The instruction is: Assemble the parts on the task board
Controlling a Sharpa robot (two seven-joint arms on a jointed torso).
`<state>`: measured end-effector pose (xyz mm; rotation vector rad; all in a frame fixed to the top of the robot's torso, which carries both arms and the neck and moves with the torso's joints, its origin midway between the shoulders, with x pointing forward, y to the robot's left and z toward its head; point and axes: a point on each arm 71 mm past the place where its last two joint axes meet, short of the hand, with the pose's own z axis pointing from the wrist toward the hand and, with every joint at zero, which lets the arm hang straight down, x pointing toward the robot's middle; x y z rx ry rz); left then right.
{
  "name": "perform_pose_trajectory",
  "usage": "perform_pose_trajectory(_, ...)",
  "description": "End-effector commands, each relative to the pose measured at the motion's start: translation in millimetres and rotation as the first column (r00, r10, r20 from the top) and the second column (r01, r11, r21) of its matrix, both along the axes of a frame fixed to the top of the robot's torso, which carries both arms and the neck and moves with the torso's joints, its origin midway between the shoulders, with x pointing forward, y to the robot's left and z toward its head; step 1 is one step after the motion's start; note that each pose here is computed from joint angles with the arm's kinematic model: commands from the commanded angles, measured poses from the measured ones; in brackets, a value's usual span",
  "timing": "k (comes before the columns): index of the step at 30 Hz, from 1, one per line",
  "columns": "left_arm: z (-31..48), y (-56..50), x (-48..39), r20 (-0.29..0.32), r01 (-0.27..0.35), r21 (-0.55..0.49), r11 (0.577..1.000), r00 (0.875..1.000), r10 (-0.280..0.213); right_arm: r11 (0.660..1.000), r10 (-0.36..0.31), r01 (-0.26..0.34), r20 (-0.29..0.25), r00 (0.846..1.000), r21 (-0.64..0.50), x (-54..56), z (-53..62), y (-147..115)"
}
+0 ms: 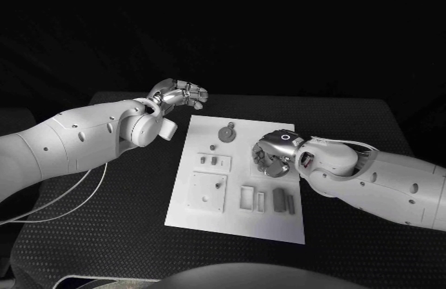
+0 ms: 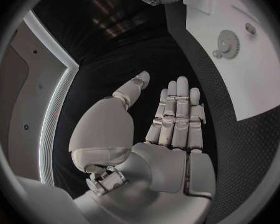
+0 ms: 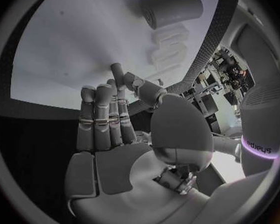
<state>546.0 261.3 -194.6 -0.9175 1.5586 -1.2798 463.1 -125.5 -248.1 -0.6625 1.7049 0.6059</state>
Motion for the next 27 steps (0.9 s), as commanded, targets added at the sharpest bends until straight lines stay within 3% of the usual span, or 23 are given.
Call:
perform_pose_trajectory(1, 1.0, -2.6, -0.2, 0.005, 0.015, -0.014, 1.000, 1.000, -0.015, 1.000, 0.009, -0.009, 0.025, 1.000, 0.005, -2.5, 1.1, 0)
perform_pose_trajectory(9, 0.9, -0.4, 0.5, 0.006, 0.010, -0.013, 1.000, 1.000, -0.010, 0.999, 0.016, -0.017, 0.017, 1.000, 0.045, -9.3, 12.4, -6)
perform_pose_trajectory(18, 0.5, 7.1, 2.3, 0.007, -0.009, -0.005, 1.000, 1.000, 0.009, 0.993, 0.005, -0.011, 0.054, 0.999, 0.116, -8.8, 42.5, -11)
perform_pose_trajectory(21, 0.5, 9.1, 3.1, 0.008, -0.015, -0.003, 1.000, 1.000, 0.015, 0.987, 0.009, -0.016, 0.049, 0.999, 0.157, -10.0, 48.7, -8)
perform_pose_trajectory(27, 0.3, 8.6, 3.9, 0.009, -0.016, -0.003, 1.000, 1.000, 0.016, 0.977, 0.063, -0.067, 0.029, 0.998, 0.201, -14.8, 50.6, 19)
